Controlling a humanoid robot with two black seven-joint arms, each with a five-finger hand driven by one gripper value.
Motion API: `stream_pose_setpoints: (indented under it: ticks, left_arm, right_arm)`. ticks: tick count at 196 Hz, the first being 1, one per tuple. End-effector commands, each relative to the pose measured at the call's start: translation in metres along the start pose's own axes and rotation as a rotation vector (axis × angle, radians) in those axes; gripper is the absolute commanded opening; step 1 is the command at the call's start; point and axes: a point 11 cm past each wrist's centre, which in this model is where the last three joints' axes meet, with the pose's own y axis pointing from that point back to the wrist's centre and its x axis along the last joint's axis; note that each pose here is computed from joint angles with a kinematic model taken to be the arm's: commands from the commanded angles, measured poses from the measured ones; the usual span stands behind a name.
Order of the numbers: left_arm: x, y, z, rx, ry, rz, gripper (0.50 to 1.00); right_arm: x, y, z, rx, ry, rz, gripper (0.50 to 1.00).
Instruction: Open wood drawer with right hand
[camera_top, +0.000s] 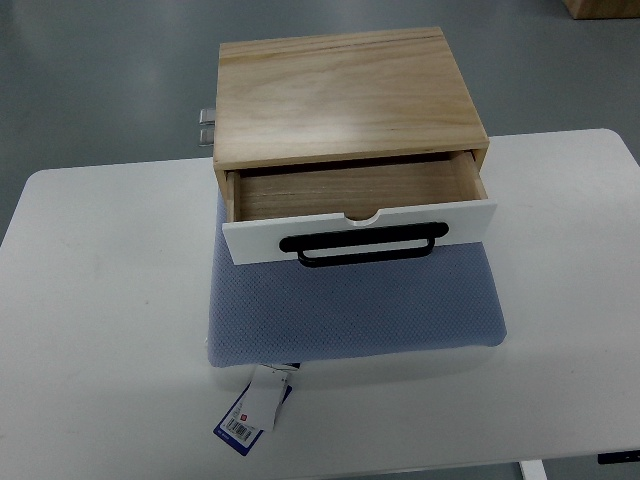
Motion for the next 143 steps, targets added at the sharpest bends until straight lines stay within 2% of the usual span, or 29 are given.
stream_pose_setpoints:
  ticks: [1,25,35,36,62,99,143]
  left_arm:
    - [0.0,0.0,0.0,-0.001,-0.001,-0.001,1.0]
    - [0.0,0.0,0.0,0.0,-0.001,-0.001,1.0]
    - [0.0,0.0,0.0,0.0,-0.001,-0.001,1.0]
    - [0.0,0.0,0.0,0.0,-0.002,-0.001,1.0]
    - [-0.002,0.0,0.0,0.0,-0.003,-0.004,1.0]
    - [-0.003,0.0,0.0,0.0,-0.003,-0.006,1.0]
    - [-0.003,0.0,0.0,0.0,-0.003,-0.004,1.0]
  right_arm:
    - [0.038,0.018,0.053,0.107,-0.197,0.13,0.942]
    - [0.051,0.032,0.12,0.197,-0.416,0.232,0.942]
    - [0.051,0.032,0.12,0.197,-0.416,0.232,0.942]
    - [0.05,0.037,0.15,0.217,-0.508,0.271,0.942]
    - [0.04,0.041,0.206,0.277,-0.735,0.354,0.944]
    - [0.035,0.047,0.238,0.282,-0.84,0.412,0.944]
    - [0.04,0.052,0.245,0.287,-0.843,0.445,0.944]
